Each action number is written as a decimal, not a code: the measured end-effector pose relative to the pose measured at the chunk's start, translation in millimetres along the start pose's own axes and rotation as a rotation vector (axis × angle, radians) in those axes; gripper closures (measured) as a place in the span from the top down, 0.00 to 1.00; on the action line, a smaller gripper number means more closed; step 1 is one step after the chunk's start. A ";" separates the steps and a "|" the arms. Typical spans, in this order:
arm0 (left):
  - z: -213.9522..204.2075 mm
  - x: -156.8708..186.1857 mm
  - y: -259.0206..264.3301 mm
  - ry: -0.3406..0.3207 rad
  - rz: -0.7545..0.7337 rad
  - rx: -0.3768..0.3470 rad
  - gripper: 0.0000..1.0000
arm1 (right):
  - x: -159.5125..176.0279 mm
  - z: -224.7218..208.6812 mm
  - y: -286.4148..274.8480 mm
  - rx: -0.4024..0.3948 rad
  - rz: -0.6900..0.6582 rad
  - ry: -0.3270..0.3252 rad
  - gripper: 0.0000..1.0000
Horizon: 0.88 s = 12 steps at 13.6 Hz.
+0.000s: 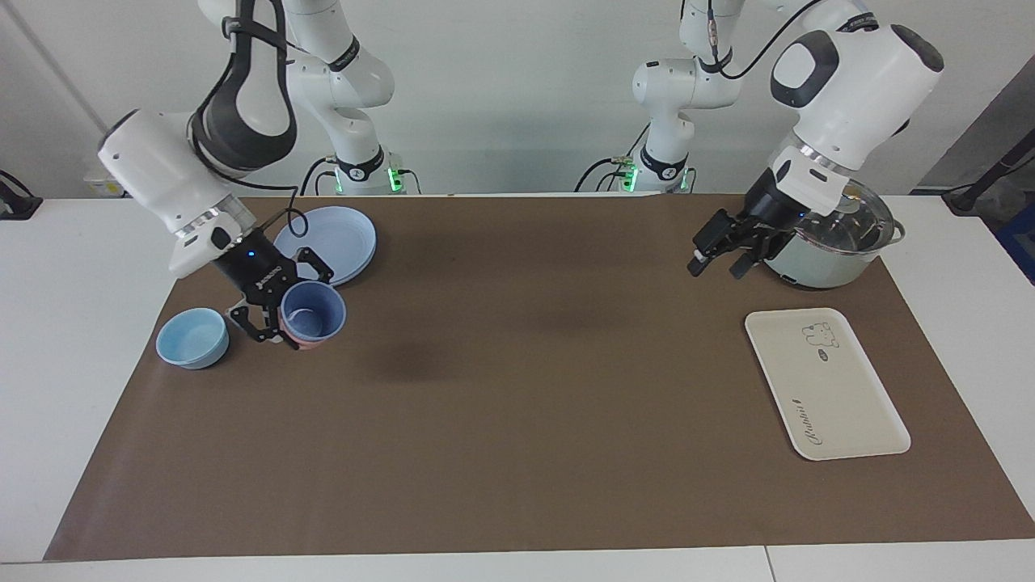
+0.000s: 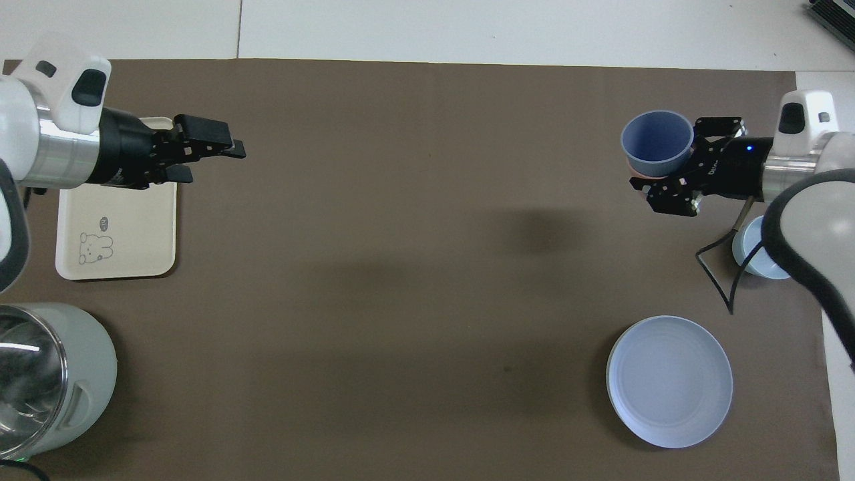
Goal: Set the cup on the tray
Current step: 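Lift the cups with the right gripper while the left gripper reaches toward them, then grasp the inner blue cup with the left gripper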
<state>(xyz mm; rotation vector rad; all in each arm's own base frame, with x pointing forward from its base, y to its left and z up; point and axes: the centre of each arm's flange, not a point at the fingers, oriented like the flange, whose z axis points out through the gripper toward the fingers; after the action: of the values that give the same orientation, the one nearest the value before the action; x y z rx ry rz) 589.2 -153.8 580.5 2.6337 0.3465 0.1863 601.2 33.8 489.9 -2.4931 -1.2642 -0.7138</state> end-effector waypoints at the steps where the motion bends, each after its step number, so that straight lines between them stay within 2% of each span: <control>1: 11.7 -4.5 17.6 0.017 -0.045 -0.036 0.96 | 19.9 4.6 -15.7 -0.010 -0.002 -0.044 0.84; 3: 40.8 -19.0 56.5 0.051 -0.113 -0.088 0.91 | 54.6 15.2 -46.5 -0.037 -0.016 -0.118 0.84; 7: 106.4 -53.0 117.7 0.099 -0.203 -0.170 0.87 | 100.5 34.6 -102.8 -0.115 -0.078 -0.255 0.84; 8: 118.2 -57.7 126.2 0.116 -0.221 -0.194 0.78 | 109.8 35.1 -114.0 -0.132 -0.089 -0.285 0.84; 9: 128.5 -62.5 132.7 0.126 -0.225 -0.211 0.73 | 117.9 34.8 -123.9 -0.140 -0.101 -0.308 0.84; 12: 147.6 -85.5 154.0 0.106 -0.219 -0.239 0.69 | 129.3 36.1 -140.5 -0.154 -0.135 -0.343 0.84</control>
<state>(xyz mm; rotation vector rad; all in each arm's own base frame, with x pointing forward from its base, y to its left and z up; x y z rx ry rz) 567.8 -373.9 517.6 2.3363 0.6053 0.2768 563.7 220.5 529.0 -2.7630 -1.5594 -0.4369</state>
